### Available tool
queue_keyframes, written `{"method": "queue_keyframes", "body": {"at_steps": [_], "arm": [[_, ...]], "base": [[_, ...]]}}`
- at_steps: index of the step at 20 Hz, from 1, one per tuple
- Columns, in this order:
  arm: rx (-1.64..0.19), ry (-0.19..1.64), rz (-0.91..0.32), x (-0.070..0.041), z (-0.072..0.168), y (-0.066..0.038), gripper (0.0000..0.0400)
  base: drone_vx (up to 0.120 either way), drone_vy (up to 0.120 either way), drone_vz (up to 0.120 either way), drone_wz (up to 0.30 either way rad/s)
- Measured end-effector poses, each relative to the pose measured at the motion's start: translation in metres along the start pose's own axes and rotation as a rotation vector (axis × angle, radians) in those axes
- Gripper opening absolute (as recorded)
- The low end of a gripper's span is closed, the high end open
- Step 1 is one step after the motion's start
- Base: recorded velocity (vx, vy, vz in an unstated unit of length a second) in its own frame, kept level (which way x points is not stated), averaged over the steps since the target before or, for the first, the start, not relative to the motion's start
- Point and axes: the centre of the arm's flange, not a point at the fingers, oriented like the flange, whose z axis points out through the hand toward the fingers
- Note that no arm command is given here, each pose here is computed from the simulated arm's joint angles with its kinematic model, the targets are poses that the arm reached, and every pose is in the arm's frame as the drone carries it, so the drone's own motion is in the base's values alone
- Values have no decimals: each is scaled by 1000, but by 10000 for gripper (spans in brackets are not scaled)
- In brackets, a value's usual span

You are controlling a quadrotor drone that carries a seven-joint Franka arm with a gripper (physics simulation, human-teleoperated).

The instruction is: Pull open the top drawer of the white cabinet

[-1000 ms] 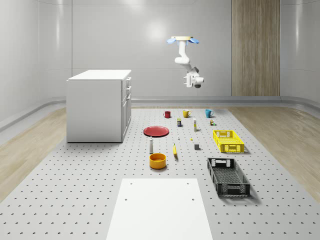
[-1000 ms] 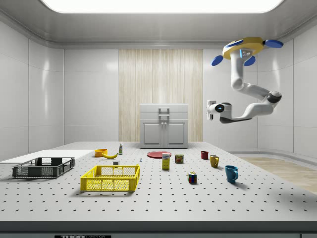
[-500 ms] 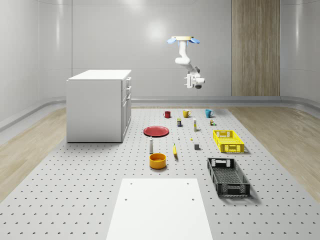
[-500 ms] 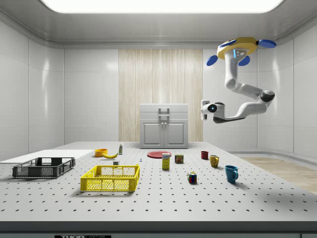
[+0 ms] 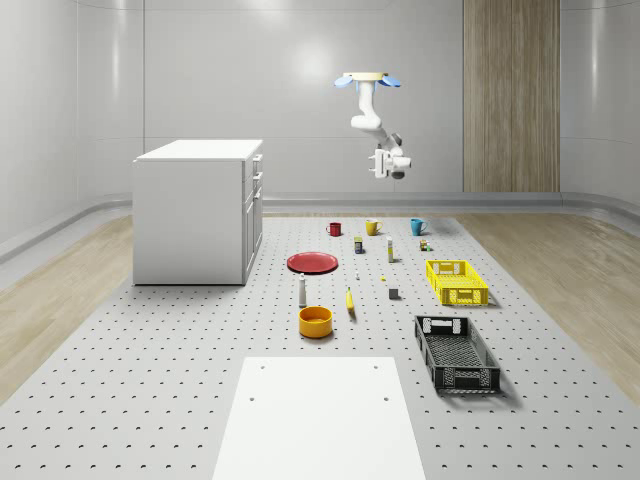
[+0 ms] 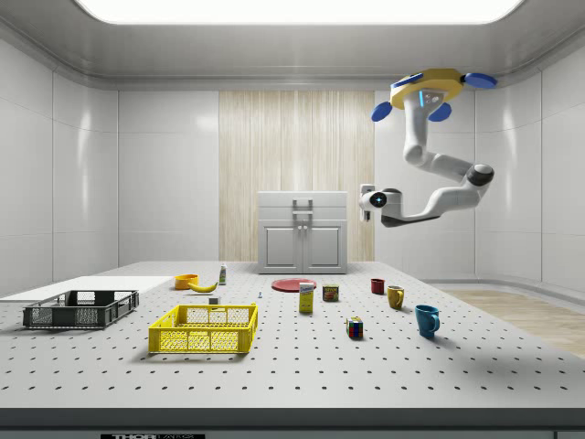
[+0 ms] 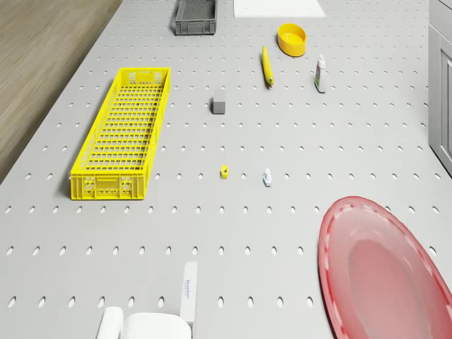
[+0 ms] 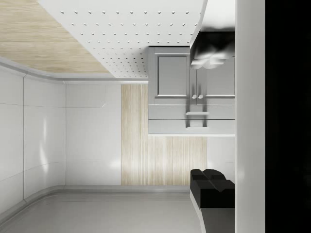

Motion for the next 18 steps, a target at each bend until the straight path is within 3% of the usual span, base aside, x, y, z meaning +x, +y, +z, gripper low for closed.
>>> {"method": "queue_keyframes", "body": {"at_steps": [18], "arm": [[0, 0, 0, 0, 0, 0, 305]], "base": [[120, 0, 0, 0]]}}
